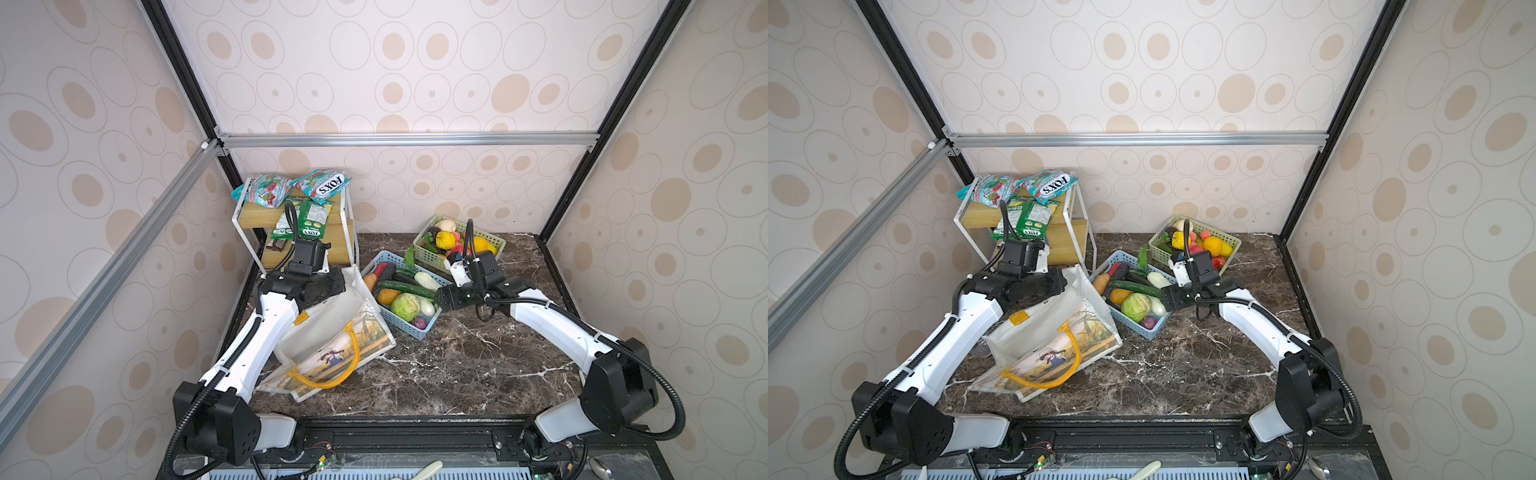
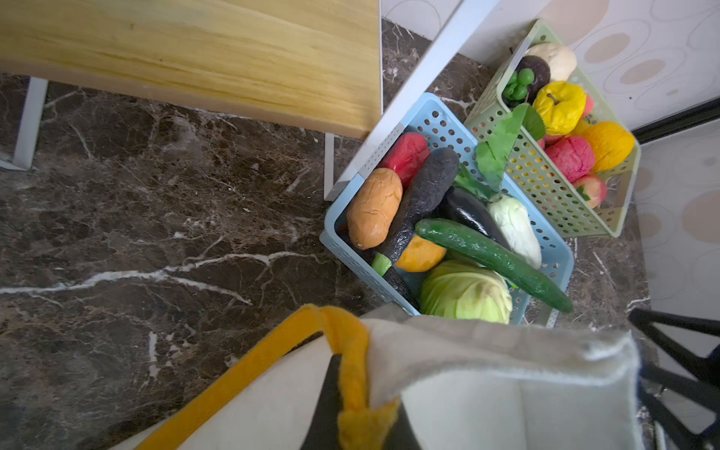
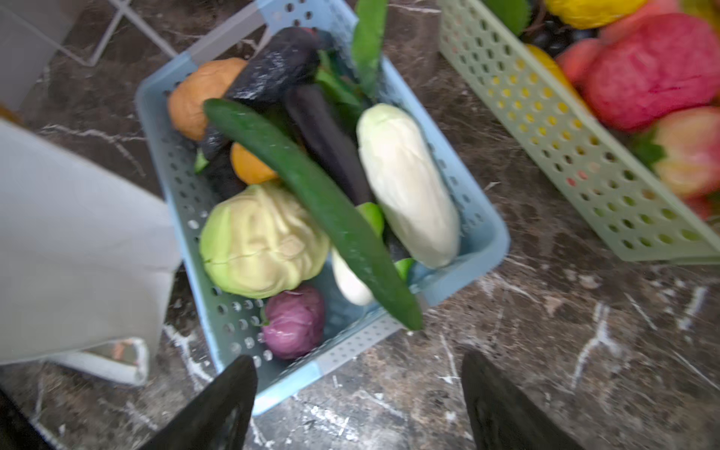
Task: Place the food into the grocery bag and tie it
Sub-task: 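Drag the tote bag closer with the left gripper while the right reaches over the basket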
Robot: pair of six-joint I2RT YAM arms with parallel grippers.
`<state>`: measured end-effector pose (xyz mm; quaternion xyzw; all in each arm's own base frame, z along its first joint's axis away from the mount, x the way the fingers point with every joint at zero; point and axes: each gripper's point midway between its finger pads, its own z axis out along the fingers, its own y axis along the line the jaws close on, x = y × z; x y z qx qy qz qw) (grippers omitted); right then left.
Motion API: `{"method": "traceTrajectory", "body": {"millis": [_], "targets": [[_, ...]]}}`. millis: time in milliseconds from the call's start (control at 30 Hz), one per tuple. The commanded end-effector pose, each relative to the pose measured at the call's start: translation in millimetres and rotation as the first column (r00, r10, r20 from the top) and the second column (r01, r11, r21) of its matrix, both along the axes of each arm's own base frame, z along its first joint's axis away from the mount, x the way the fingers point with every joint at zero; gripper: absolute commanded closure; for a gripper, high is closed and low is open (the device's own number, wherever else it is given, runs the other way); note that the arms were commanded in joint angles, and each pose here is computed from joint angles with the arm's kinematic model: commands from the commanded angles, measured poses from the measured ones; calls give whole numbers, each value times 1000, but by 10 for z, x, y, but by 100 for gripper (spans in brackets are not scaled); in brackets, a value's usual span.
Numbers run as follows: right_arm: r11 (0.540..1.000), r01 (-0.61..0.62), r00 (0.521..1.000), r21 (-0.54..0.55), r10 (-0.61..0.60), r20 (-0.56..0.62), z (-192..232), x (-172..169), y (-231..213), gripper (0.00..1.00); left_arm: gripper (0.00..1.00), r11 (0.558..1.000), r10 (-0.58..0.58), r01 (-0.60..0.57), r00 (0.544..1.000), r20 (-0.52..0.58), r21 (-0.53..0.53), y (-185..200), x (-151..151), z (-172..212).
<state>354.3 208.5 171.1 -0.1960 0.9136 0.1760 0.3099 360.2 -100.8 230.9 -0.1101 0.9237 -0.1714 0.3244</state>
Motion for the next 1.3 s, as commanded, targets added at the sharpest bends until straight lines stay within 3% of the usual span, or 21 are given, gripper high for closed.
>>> {"method": "traceTrajectory", "body": {"millis": [0,233,533,733,1000,1100,1267], "targets": [[996,-35,999,79,35,1,175,-44,160,16,100,990,92,-70,979,180,-123,10,152,704],[974,-166,986,155,160,51,363,-257,619,18,100,990,142,-133,966,215,-56,163,226,847],[988,-108,993,109,102,67,309,-182,618,18,100,976,216,-212,942,256,-46,349,143,1065],[993,-81,996,86,77,50,207,-187,574,18,100,963,256,-230,942,216,-140,302,34,886],[993,-84,995,82,80,52,203,-176,624,18,100,896,375,-325,918,126,-301,318,-202,747],[994,-83,996,77,80,48,183,-160,643,19,100,875,447,-411,889,101,-255,482,-291,705],[994,-85,996,70,83,36,128,-157,671,19,100,842,536,-534,844,16,-75,746,-420,346]]}}
